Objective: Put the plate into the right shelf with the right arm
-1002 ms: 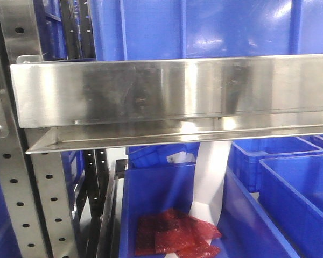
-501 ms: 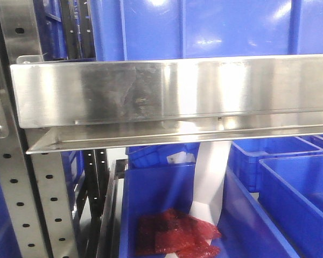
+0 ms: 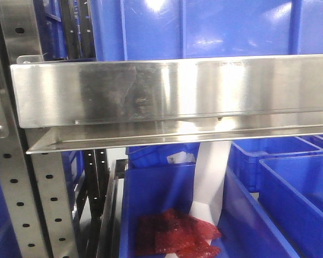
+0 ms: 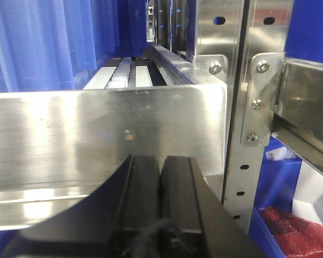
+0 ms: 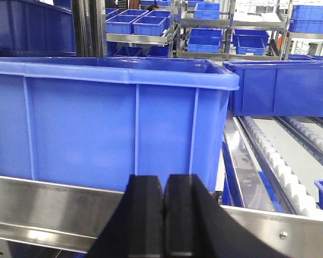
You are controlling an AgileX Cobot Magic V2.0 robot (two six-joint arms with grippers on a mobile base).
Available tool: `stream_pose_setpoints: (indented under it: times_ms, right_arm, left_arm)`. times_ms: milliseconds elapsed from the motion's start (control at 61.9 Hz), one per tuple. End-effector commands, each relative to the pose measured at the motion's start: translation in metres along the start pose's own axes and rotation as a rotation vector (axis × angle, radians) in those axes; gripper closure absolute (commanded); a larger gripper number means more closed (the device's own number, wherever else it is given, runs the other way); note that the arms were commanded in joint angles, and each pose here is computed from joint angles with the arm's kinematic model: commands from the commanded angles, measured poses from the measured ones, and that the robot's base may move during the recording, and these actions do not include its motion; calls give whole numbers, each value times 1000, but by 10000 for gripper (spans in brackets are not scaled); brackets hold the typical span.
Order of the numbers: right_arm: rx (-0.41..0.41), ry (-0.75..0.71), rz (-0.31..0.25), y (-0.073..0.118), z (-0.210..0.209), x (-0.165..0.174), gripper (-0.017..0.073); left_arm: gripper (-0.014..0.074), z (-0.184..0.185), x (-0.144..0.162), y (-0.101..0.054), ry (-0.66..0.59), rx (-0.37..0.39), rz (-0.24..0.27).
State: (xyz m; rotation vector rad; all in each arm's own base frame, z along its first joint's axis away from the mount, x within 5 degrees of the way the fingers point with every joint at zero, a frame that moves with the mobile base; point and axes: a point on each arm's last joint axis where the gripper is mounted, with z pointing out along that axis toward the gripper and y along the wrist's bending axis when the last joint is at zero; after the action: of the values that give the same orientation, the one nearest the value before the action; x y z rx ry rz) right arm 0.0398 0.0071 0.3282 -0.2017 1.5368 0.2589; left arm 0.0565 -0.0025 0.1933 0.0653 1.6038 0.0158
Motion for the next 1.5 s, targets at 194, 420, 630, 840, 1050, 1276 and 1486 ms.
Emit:
stream_pose_setpoints:
  times_ms: [194, 420, 630, 840, 1050, 1276, 1486]
  right_arm:
    - [2, -41, -6, 3, 5, 3, 511]
    - [126, -95, -13, -2, 10, 27, 511]
    - [184, -162, -21, -7, 10, 66, 511]
    - [189, -175, -22, -9, 10, 103, 511]
    - [194, -151, -21, -10, 10, 114, 511]
    - [228, -131, -22, -12, 10, 116, 511]
    - [228, -126, -21, -12, 10, 116, 511]
  left_arm:
    - [640, -1, -5, 2, -79, -18, -6]
    - [640, -1, -5, 2, -79, -18, -6]
    - [640, -1, -5, 2, -79, -18, -6]
    - [640, -1, -5, 2, -79, -18, -6]
    - [640, -1, -5, 2, -79, -18, -6]
    - [640, -1, -5, 2, -79, -18, -6]
    - [640, -1, -5, 2, -79, -18, -6]
